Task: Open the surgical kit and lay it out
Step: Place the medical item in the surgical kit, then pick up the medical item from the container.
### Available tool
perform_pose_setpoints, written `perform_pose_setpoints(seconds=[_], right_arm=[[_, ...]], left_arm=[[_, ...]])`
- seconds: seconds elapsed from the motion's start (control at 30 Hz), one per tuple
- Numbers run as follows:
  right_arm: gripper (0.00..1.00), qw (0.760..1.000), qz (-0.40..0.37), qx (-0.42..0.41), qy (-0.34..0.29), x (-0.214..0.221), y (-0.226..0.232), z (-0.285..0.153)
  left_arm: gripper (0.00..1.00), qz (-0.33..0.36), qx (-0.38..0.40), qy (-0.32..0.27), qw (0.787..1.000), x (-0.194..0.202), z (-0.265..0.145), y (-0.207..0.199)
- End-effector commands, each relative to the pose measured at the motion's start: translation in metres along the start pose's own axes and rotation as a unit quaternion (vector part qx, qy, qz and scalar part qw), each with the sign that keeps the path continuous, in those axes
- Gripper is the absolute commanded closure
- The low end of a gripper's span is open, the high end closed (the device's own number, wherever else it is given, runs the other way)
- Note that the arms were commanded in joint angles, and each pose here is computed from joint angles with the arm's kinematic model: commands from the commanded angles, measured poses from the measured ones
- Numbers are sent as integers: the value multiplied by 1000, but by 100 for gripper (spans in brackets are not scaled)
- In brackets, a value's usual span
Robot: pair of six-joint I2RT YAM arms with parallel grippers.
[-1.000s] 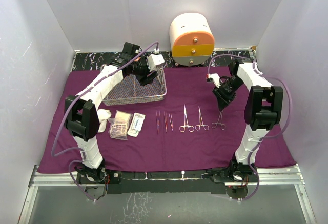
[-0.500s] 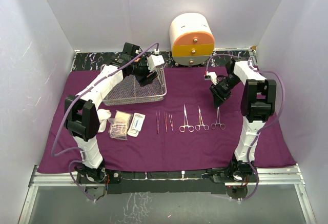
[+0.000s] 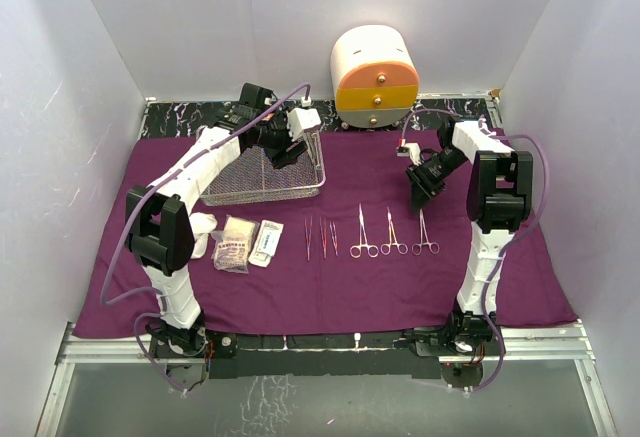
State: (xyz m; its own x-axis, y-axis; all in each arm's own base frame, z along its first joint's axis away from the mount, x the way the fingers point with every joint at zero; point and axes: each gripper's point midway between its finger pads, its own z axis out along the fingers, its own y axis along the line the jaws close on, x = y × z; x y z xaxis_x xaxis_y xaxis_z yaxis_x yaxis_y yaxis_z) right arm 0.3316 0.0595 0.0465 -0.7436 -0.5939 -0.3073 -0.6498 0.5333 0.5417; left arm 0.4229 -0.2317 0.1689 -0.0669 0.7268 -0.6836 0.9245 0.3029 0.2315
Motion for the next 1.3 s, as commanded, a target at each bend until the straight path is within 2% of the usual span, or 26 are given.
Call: perform_pose_setpoints(seconds=[0.0, 0.37, 0.63, 0.9, 1.1, 1.27], right_arm=[[71, 999, 6, 9, -36, -21, -5, -5], [66, 995, 32, 76, -53, -32, -25, -16], [65, 987, 32, 136, -74, -51, -35, -43], [59, 972, 14, 171, -160, -96, -9, -95], [53, 960, 8, 162, -229, -127, 13, -121], [51, 956, 22, 149, -251, -136, 17, -122]], left_arm=[[39, 8, 12, -7, 1000, -5, -4, -9], [39, 9, 18, -5, 1000, -5, -2, -12], [38, 3, -6, -2, 1000, -5, -5, -5], [34, -75, -119, 28, 990, 10, -2, 37], [34, -175, -150, 32, 973, 30, 10, 63], [35, -251, -176, 19, 952, 40, 33, 79]])
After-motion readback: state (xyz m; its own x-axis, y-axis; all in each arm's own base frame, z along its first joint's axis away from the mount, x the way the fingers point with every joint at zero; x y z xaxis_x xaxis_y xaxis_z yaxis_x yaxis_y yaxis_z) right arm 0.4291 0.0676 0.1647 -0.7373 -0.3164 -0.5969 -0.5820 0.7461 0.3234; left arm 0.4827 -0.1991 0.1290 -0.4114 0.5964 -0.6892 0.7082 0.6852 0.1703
